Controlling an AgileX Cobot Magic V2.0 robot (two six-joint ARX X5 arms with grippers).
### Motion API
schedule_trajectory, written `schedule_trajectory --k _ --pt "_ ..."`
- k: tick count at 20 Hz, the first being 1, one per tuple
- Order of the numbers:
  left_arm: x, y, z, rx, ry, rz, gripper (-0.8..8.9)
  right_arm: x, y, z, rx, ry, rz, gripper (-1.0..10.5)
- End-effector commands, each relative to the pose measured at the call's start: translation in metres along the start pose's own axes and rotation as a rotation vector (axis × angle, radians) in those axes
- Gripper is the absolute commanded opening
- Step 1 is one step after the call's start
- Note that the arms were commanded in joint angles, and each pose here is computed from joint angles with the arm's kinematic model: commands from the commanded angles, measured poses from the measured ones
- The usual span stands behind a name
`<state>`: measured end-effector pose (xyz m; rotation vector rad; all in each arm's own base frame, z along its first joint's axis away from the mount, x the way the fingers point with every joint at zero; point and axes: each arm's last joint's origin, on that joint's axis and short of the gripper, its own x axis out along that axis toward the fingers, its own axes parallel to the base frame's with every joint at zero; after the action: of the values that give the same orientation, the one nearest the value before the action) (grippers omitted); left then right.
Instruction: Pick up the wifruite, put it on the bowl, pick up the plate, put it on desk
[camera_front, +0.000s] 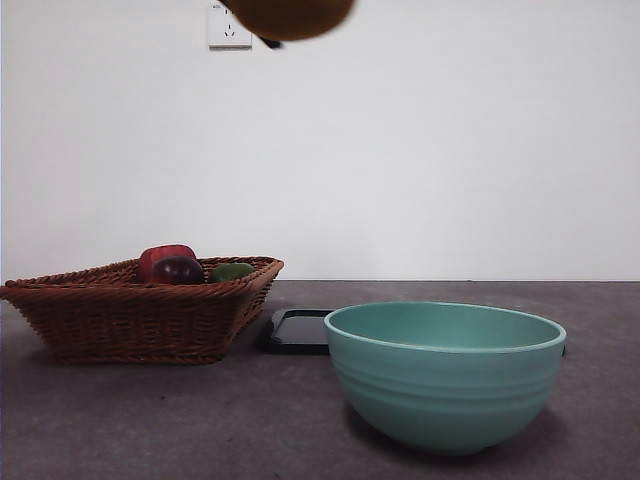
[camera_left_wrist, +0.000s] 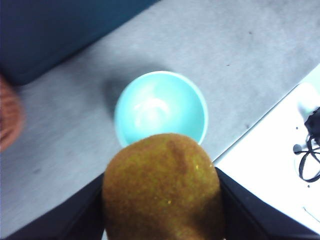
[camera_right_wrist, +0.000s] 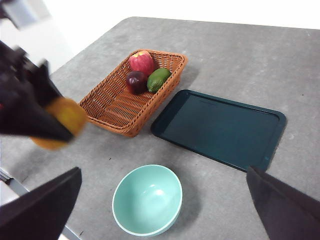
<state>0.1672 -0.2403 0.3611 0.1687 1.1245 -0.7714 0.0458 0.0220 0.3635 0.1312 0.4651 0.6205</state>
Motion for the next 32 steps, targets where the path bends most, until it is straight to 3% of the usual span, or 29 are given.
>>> schedule_trajectory --k 1,7,15,19,32 --pt "0.022 -0.012 0.009 0.005 0.018 -0.006 2.35 -0.003 0.002 0.004 -0.013 -0.017 0.007 5.5" --pt "0.095 -0.018 0.018 0.022 0.143 0.030 2.35 -0.003 0.002 0.004 -0.012 -0.017 0.007 5.5" --pt "0.169 -0.023 0.017 0.048 0.220 0.051 2.35 -0.003 0.002 0.004 -0.013 -0.018 0.007 5.5" --pt "0.188 -0.021 0.014 0.057 0.233 0.108 2.35 -0.003 0.002 0.004 -0.012 -0.018 0.008 5.5" --pt "0.213 -0.021 0.006 0.080 0.290 0.126 2.35 -0.003 0.002 0.004 -0.012 -0.018 0.008 5.5"
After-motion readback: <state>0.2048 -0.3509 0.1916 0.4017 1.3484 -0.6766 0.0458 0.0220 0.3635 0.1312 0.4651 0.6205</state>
